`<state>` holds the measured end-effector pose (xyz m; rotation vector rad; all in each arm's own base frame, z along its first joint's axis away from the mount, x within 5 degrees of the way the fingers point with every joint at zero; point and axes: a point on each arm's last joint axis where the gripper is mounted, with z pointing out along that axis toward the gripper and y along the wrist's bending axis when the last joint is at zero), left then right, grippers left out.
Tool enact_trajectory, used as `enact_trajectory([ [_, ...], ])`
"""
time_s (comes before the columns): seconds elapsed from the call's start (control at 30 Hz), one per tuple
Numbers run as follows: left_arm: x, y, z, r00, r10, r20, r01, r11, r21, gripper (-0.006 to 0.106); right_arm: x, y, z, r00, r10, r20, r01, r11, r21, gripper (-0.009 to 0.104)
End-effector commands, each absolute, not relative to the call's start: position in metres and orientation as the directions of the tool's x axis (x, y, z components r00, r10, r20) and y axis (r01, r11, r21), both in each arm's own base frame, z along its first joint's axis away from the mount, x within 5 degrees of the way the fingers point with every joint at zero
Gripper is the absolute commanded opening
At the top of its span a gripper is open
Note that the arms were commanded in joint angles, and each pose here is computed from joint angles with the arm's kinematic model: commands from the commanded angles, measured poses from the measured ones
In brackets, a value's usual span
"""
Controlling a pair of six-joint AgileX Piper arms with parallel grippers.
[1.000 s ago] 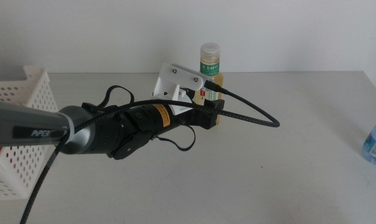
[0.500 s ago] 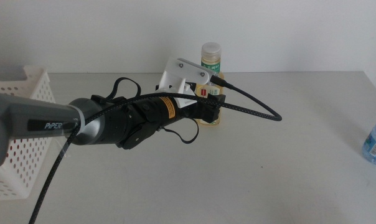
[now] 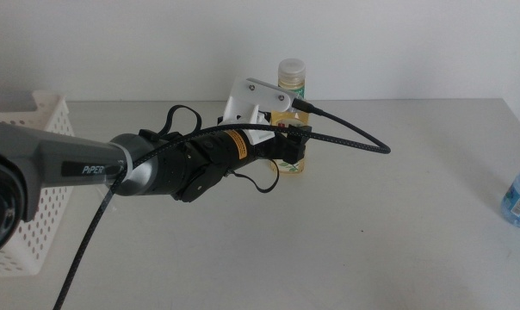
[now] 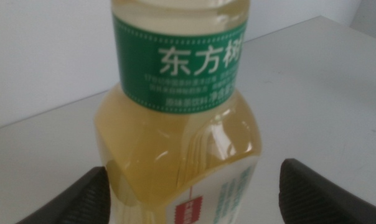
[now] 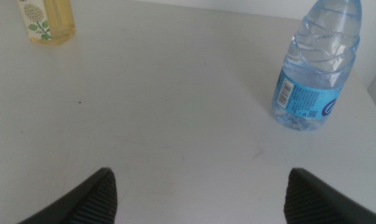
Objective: Use arms to grab the bottles and put them into the dustbin to the left of the table.
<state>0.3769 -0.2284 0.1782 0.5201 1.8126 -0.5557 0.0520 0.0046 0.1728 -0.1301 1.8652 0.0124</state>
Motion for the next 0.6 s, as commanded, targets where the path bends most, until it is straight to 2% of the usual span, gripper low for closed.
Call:
enact_trajectory([
  [0.0, 0.381, -0.233, 0.215, -0.177, -0.028, -0.984, 0.618, 0.775, -0.133, 0.091, 0.052, 0.004, 0.180, -0.204, -0.092, -0.975, -0.084, 0.993, -0.077, 0.082],
  [0.57, 0.421, -0.236, 0.199, -0.155, -0.038, -0.987, 0.599, 0.791, -0.125, 0.091, 0.052, 0.004, 0.180, -0.204, -0.092, -0.975, -0.085, 0.994, -0.076, 0.082],
])
